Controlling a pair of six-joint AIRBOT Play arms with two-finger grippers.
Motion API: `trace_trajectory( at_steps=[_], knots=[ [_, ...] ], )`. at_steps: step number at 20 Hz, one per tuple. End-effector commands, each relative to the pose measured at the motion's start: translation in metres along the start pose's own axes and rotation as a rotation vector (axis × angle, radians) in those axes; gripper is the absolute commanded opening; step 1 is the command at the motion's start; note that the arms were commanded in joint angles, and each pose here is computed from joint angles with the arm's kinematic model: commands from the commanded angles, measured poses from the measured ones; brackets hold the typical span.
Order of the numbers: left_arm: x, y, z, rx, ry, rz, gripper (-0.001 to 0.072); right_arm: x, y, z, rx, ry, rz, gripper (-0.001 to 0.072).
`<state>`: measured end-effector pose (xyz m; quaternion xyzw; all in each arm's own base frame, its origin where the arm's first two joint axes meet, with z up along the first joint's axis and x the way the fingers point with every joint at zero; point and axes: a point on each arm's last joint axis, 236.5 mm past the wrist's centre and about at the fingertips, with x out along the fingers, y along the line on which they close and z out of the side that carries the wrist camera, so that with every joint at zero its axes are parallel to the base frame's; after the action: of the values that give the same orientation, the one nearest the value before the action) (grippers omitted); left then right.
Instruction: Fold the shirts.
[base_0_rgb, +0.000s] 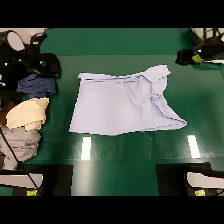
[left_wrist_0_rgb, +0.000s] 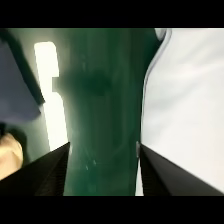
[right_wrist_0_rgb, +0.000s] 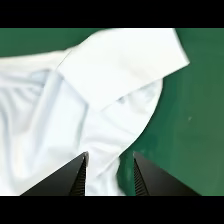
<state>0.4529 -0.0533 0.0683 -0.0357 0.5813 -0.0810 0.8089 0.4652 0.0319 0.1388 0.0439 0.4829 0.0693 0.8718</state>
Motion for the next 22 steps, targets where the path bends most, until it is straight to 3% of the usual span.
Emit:
trace_trajectory(
  at_steps=[1, 9, 14, 18, 20, 22],
  knots=[
    [0.009, -0.014, -0.053, -0.019, 0.119, -0.152, 0.0499, -0.02, 0.021, -0.041, 0.03, 0.048, 0.158, 0.0323],
    [0.073, -0.021, -0.223, -0.062, 0.373, -0.216, 0.0499, -0.032, 0.023, -0.101, 0.056, 0.028, 0.144, 0.0324],
    [0.094, -0.055, -0.231, -0.161, 0.31, -0.37, 0.0499, -0.04, 0.025, -0.108, 0.052, 0.021, 0.144, 0.0323],
    [0.099, -0.061, -0.228, -0.206, 0.287, -0.394, 0.0483, -0.041, 0.026, -0.111, 0.049, 0.034, 0.148, 0.0323],
    [0.098, -0.062, -0.226, -0.211, 0.282, -0.398, 0.0066, -0.042, 0.026, -0.123, 0.045, 0.083, 0.147, 0.0323],
    [0.095, -0.062, -0.219, -0.202, 0.269, -0.401, 0.0023, -0.043, 0.021, -0.142, 0.06, 0.16, 0.148, 0.0323]
  ],
)
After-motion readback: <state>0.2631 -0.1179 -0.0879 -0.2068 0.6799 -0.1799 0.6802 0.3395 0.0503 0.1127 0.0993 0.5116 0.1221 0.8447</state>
